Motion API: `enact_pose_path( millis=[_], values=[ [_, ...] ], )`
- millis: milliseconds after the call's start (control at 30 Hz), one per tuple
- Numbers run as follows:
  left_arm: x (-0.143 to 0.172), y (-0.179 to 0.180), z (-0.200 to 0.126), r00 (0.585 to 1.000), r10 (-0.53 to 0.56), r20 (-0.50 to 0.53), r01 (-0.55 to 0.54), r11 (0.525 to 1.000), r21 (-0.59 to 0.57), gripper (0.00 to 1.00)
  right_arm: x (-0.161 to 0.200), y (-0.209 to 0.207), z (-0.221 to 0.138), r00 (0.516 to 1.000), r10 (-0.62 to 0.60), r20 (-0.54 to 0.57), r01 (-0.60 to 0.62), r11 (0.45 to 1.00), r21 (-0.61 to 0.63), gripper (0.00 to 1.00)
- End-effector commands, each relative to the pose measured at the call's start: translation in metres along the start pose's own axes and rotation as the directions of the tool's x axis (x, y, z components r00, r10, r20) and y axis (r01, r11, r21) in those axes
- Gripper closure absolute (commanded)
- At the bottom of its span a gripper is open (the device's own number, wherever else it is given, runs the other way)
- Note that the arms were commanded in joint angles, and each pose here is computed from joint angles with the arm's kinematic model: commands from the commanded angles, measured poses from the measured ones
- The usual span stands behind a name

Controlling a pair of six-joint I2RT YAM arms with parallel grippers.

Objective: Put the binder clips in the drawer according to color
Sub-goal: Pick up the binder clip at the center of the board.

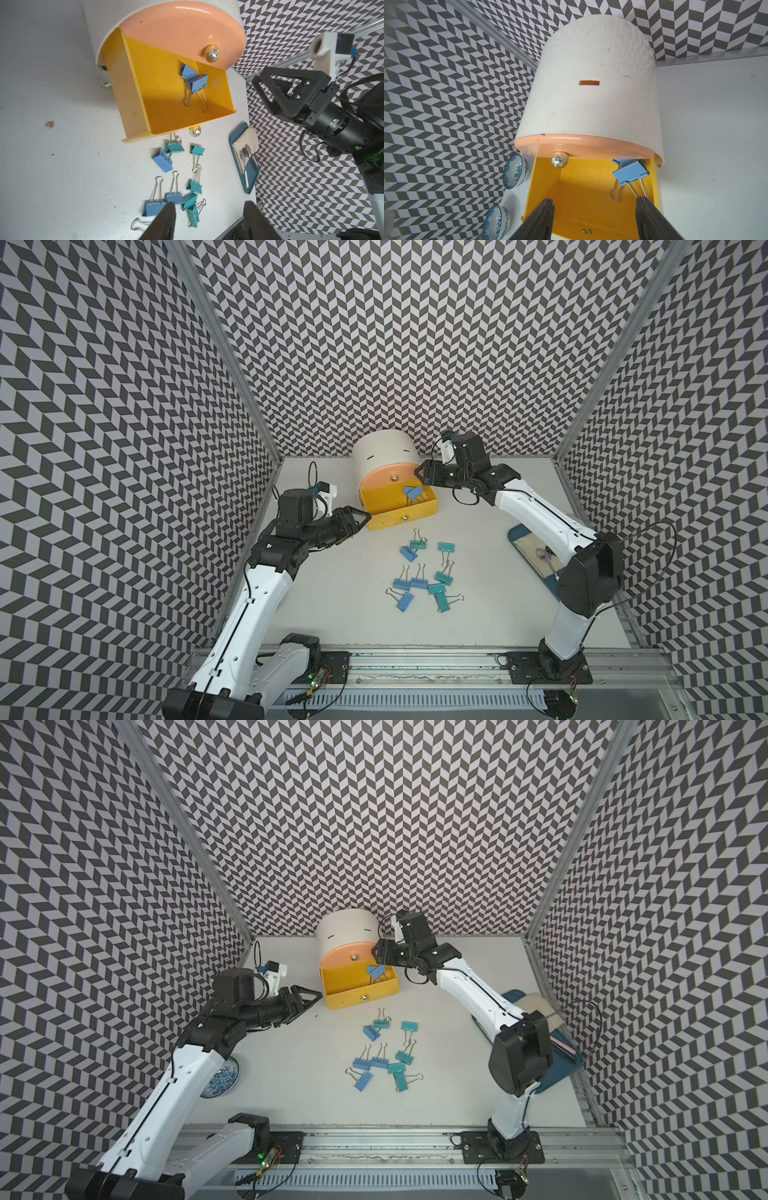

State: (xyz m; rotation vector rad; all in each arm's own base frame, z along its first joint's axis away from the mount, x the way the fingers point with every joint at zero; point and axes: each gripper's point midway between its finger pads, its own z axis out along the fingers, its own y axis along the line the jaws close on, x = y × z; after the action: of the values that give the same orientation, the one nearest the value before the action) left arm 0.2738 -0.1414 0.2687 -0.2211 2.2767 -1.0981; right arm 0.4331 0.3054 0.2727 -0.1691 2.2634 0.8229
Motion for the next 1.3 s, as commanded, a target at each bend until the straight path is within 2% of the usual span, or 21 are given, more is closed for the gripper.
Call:
enact_pose_path(
  millis=[0,233,400,533,733,1033,1267],
  values=[
    [0.015,0.020,-0.007,1.000,0.017,-0.008,-0.017,0.997,-0.078,0.44,-0.010,0.020,-0.030,0.995,-0.072,0.069,0.072,0.997,-0.002,0.35],
    [0.045,0.041,-0.004,0.999,0.005,-0.048,-0.011,0.991,-0.136,0.44,0.025,0.029,-0.048,0.991,-0.127,0.030,0.127,0.992,0.025,0.37],
    [0.072,0.054,0.005,0.995,-0.018,-0.096,0.003,0.988,-0.152,0.44,0.073,0.036,-0.052,0.985,-0.168,-0.043,0.169,0.985,0.020,0.38],
    [0.092,0.066,0.012,0.990,-0.046,-0.133,0.024,0.987,-0.157,0.45,0.120,0.036,-0.053,0.970,-0.191,-0.149,0.194,0.981,0.005,0.40],
    [0.112,0.081,0.019,0.983,-0.072,-0.171,0.042,0.985,-0.169,0.45,0.183,0.051,-0.056,0.927,-0.285,-0.245,0.279,0.959,-0.060,0.40],
    [0.133,0.102,0.024,0.975,-0.110,-0.195,0.073,0.980,-0.184,0.45,0.266,0.056,-0.050,0.845,-0.376,-0.381,0.342,0.927,-0.157,0.39],
    [0.145,0.114,0.025,0.969,-0.128,-0.210,0.085,0.976,-0.203,0.45,0.313,0.053,-0.040,0.779,-0.429,-0.458,0.391,0.903,-0.180,0.31]
  ],
)
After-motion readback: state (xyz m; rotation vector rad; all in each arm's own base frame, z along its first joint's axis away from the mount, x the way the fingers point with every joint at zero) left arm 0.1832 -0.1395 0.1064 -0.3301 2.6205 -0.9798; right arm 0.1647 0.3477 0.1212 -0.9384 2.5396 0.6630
